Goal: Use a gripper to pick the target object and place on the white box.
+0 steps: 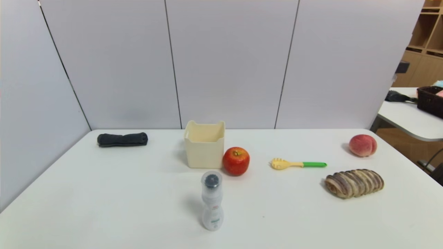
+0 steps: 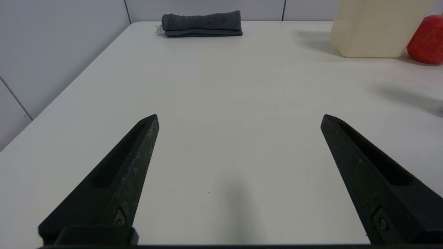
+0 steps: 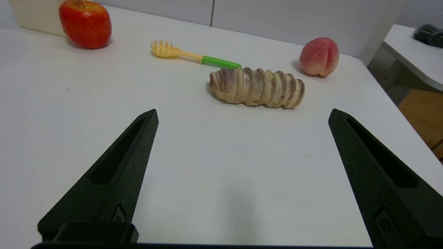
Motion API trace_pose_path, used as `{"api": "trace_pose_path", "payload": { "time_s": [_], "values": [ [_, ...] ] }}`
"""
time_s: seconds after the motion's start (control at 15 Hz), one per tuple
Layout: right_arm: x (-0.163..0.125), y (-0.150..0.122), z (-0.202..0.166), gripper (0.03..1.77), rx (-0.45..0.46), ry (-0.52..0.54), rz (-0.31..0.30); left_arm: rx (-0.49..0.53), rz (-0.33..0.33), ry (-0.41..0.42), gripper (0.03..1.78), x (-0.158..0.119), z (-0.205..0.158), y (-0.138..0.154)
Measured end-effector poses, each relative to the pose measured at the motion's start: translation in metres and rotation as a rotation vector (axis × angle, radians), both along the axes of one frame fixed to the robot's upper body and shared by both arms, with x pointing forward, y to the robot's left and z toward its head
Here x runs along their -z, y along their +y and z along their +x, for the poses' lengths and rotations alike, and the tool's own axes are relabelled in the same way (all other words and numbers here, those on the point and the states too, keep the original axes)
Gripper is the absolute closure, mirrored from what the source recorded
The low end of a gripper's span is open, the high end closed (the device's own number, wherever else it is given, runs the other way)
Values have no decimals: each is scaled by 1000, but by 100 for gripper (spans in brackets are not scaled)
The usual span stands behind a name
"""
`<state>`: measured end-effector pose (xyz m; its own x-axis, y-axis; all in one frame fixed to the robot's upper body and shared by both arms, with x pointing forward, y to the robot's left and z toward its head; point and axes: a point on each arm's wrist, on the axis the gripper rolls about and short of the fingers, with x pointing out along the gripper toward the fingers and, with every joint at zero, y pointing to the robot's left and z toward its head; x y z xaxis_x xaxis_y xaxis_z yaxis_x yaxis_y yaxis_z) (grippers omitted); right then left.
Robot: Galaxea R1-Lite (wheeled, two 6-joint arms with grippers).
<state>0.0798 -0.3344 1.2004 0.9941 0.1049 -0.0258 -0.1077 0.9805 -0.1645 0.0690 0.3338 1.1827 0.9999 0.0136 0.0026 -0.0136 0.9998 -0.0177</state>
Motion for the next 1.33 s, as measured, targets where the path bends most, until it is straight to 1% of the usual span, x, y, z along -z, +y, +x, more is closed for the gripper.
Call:
{"api": "trace_pose_path", "payload": {
  "time_s": [0.07,0.27,0.4,0.6,0.93,1.07,1.33],
  "values": [
    [4,0,-2,11,20,-13,-2,0,-1,0,12,0,0,0],
    [15,-1,-8,11,53,-8,3,0,0,0,12,0,0,0],
    [16,-1,-10,11,54,-26,14,0,-1,0,12,0,0,0],
    [17,-1,-11,11,56,-29,56,0,0,0,12,0,0,0],
    [17,-1,-11,11,58,-29,61,0,0,0,12,0,0,0],
    [17,-1,-11,11,60,-29,72,0,0,0,12,0,0,0],
    [18,-1,-11,11,58,-28,66,-1,0,0,12,0,0,0]
  ]
}}
